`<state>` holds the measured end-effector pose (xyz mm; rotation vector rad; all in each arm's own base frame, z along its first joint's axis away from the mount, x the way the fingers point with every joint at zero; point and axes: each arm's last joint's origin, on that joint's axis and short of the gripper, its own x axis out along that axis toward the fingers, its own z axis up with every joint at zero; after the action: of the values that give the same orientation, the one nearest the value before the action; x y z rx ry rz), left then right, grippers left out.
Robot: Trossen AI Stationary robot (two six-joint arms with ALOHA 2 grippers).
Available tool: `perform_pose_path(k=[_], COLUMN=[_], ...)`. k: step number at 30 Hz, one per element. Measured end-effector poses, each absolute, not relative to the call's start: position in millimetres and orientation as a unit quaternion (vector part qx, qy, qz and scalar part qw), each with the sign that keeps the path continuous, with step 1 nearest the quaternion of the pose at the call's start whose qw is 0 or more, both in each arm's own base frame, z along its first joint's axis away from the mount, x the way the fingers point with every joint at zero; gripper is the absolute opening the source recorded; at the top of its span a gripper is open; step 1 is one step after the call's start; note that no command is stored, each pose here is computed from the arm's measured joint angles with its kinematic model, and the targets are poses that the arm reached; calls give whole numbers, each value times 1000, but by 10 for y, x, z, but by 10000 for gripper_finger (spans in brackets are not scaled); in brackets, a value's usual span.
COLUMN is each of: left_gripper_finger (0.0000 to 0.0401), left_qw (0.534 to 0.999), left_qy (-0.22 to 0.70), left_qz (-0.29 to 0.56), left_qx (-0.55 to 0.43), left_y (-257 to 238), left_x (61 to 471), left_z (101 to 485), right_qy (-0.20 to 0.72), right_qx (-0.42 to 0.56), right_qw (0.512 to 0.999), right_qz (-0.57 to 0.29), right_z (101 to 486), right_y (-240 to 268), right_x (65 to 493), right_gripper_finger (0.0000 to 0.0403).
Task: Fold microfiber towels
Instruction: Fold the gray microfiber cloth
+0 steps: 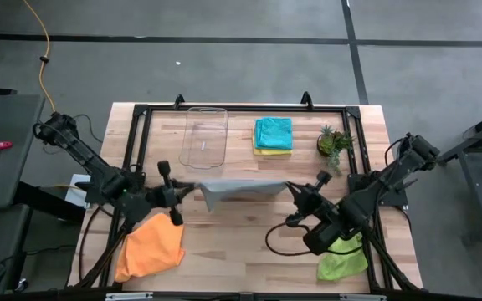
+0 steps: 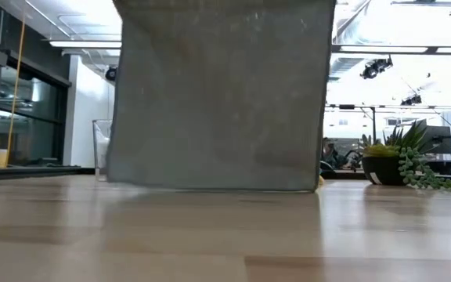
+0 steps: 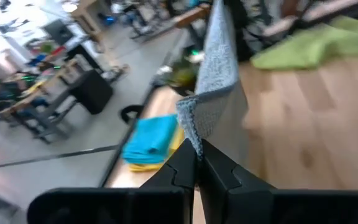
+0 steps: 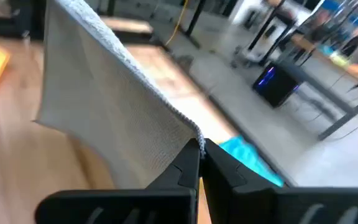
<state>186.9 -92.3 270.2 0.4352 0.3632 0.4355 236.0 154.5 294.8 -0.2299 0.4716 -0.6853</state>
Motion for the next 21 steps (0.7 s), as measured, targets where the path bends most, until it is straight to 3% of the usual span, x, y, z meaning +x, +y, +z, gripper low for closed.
perform_pose_path(k=[6,13,21], left_gripper_finger=[0,0,0], left_qw=[944,962,971], left_qy=[191,203,220], left_qz=[168,118,76], left_qx=[208,139,48], left_y=[-1133,-1362,-1593], left_x=[1863,1909,1992], left_z=[2197,1831,1519], right_qy=[261,309,380], right_qx=[-74,11,67], right_qw=[924,934,910], right_qz=[-270,-177,-154], right_z=[2868,2811,2414], right_y=[1736,1966,2207], right_x=[2257,2281,2422], right_gripper_finger=[0,0,0])
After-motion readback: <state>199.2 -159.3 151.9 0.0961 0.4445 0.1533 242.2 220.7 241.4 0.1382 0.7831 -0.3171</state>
